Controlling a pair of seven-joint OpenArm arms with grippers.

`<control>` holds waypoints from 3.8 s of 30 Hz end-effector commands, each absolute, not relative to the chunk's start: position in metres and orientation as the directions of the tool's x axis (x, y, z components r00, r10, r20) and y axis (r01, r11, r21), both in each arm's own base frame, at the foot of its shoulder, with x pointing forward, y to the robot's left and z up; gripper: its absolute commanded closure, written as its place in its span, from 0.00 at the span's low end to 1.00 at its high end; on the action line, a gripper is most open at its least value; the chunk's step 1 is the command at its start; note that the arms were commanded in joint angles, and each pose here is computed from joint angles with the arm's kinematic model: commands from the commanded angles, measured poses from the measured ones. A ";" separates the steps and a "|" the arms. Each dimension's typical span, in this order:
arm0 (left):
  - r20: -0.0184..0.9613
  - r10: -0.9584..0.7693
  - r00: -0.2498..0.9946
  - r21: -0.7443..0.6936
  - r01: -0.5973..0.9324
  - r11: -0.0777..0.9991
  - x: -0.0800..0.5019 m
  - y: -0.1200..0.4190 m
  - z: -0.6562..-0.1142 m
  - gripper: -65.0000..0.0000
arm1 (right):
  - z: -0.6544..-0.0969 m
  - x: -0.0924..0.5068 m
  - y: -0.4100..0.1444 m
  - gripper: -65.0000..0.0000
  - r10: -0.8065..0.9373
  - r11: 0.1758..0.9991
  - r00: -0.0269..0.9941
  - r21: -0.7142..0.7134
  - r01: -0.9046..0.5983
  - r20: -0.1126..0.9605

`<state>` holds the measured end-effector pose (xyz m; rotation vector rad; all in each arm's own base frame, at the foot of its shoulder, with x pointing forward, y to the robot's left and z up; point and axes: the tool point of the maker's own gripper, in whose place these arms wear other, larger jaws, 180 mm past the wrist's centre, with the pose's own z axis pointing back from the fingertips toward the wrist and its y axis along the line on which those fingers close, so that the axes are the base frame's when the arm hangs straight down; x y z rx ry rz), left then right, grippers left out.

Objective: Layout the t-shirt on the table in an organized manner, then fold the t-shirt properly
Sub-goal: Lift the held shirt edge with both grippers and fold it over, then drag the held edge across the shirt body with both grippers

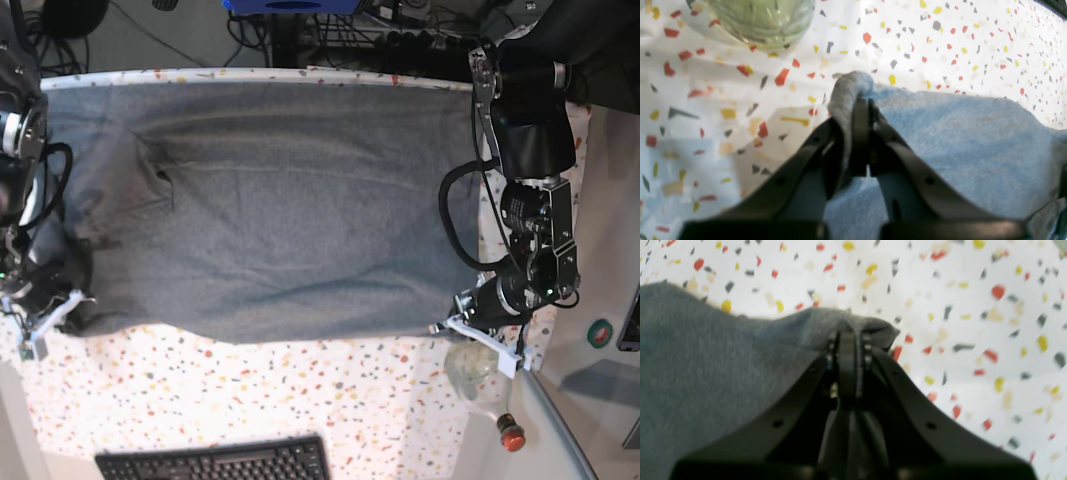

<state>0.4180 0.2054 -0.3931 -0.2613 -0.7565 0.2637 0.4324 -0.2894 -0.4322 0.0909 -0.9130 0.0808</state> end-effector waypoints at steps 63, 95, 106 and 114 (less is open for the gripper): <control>0.690 0.241 0.683 -0.250 -0.088 0.964 0.407 0.218 -0.381 1.00 | -0.408 0.446 -0.295 1.00 0.063 0.993 0.511 -0.001 -0.120 0.857; 0.696 0.109 0.710 -0.178 0.023 0.984 0.359 0.197 -0.353 1.00 | -0.424 0.431 -0.283 1.00 0.074 0.990 0.530 0.002 -0.141 0.844; 0.657 0.138 0.741 -0.281 0.071 0.957 0.308 0.200 -0.353 1.00 | -0.405 0.412 -0.297 1.00 0.229 0.972 0.571 -0.151 -0.182 0.789; 0.639 0.099 0.763 -0.243 0.078 0.967 0.291 0.210 -0.359 1.00 | -0.419 0.376 -0.315 1.00 0.184 0.983 0.655 -0.146 -0.113 0.733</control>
